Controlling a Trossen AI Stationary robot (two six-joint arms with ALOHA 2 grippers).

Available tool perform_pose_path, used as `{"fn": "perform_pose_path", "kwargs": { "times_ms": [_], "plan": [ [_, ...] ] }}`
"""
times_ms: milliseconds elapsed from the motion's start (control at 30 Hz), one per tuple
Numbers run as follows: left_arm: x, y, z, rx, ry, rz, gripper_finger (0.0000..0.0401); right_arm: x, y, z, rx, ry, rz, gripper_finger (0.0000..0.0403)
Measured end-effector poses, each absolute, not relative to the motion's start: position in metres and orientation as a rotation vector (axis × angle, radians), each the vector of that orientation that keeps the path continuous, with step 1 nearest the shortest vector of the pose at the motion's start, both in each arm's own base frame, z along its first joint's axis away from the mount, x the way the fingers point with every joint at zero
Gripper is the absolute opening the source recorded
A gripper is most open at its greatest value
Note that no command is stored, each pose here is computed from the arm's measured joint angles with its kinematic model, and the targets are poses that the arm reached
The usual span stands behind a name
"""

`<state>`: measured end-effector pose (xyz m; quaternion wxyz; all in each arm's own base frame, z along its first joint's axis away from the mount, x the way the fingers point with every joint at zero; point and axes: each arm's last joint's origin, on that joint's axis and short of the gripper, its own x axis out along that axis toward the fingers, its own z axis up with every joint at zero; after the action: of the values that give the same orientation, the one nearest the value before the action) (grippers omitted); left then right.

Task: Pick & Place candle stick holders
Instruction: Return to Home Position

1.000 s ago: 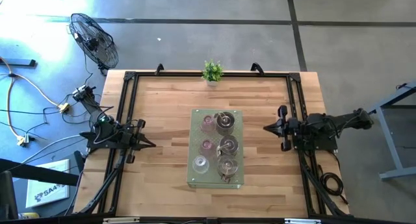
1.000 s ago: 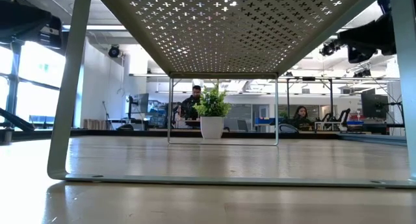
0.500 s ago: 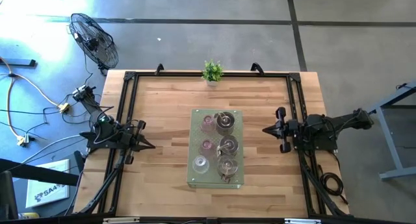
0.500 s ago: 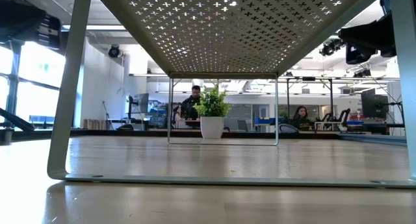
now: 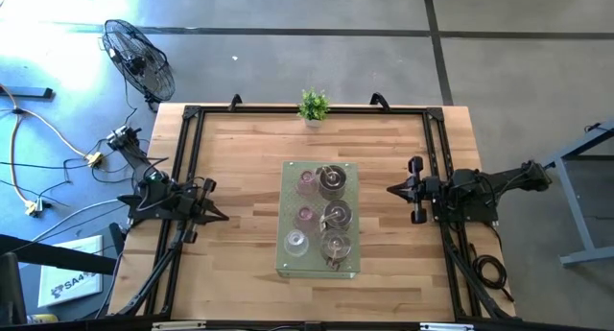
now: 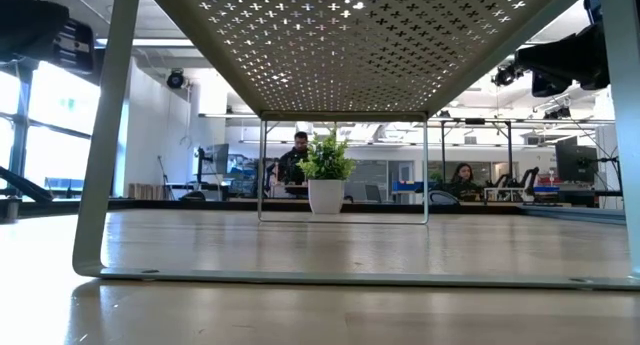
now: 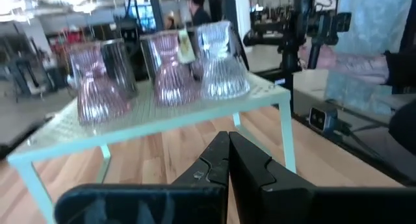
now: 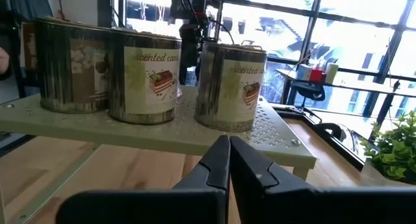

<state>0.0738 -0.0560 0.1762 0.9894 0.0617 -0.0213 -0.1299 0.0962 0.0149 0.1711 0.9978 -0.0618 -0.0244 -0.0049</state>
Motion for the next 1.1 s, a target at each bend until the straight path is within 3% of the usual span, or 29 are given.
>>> {"fn": "perform_pose_path", "kwargs": {
  "times_ms": [500, 1100],
  "plan": [
    [0.087, -0.041, 0.174, 0.247, -0.08, -0.194, 0.0, 0.096, 0.015, 0.172, -0.118, -0.061, -0.018, 0.0004],
    [0.096, -0.016, 0.171, 0.142, -0.033, -0.043, 0.0, 0.096, 0.015, 0.173, -0.116, -0.069, -0.013, 0.0008]
  ]
}}
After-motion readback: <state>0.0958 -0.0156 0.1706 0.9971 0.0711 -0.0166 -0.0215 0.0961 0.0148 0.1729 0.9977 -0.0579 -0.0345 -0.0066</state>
